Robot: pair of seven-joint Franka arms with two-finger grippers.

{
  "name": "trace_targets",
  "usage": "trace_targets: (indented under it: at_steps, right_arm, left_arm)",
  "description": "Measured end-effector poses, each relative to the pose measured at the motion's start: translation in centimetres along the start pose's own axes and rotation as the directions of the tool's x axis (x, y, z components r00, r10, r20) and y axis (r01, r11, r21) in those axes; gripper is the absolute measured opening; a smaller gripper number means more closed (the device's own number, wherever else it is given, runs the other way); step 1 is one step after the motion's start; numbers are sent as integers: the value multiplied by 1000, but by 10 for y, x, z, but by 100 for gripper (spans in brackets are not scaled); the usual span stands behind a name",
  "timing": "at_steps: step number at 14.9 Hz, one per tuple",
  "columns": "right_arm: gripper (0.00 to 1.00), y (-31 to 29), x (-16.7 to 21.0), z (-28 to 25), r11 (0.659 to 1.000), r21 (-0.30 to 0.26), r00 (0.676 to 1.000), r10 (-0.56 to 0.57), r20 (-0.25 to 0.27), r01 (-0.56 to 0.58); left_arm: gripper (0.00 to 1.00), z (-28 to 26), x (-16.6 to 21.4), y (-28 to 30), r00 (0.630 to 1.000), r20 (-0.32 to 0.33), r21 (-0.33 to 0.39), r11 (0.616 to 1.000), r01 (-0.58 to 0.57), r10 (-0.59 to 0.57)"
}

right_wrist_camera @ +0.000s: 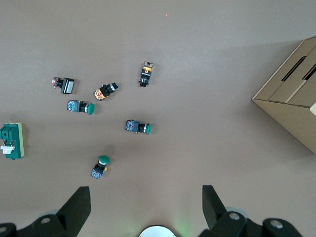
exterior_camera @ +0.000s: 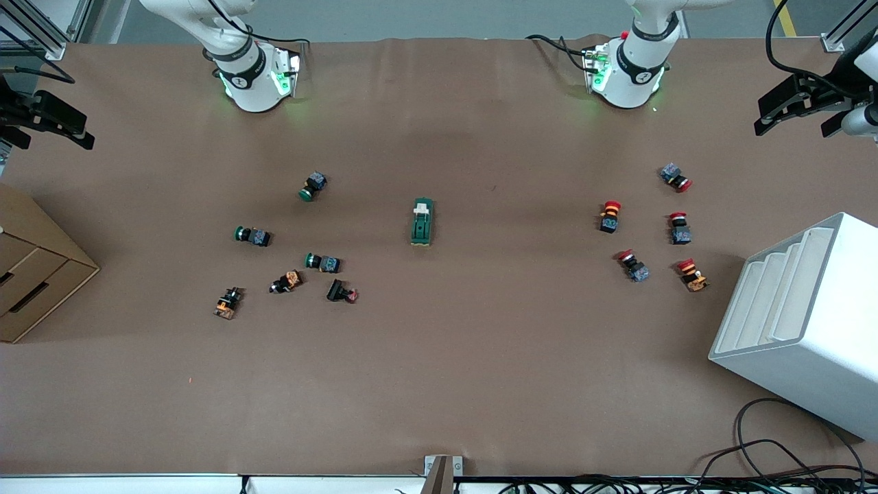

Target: Close load switch with both arms

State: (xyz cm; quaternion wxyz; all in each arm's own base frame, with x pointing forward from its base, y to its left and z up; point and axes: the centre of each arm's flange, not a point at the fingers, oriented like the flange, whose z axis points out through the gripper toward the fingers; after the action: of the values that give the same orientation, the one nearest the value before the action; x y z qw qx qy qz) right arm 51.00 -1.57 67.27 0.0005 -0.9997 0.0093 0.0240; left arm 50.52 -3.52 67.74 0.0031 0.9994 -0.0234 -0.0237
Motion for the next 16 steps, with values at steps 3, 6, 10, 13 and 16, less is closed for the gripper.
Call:
trace_targets:
  at_steps: [3, 6, 10, 13, 16]
  right_arm:
    - [100, 0, 0, 0, 1000, 0, 1000, 0, 0, 0]
    - [100, 0, 0, 0, 1000, 0, 1000, 0, 0, 0]
    - [100, -1, 0, 0, 1000, 0, 1000, -2, 0, 2]
    - [100, -1, 0, 0, 1000, 0, 1000, -2, 0, 2]
    - [100, 0, 0, 0, 1000, 0, 1000, 0, 0, 0]
  left_arm:
    - [100, 0, 0, 0, 1000, 0, 0, 1000, -1, 1]
    - [100, 1, 1, 1, 1000, 2, 0, 1000, -3, 3]
    - [100, 12, 13, 22, 999, 0, -1, 999, -45, 45]
    - [100, 33, 29, 78, 991, -31, 1, 991, -131, 131]
    - [100, 80, 39, 130, 993, -36, -4, 993, -116, 116]
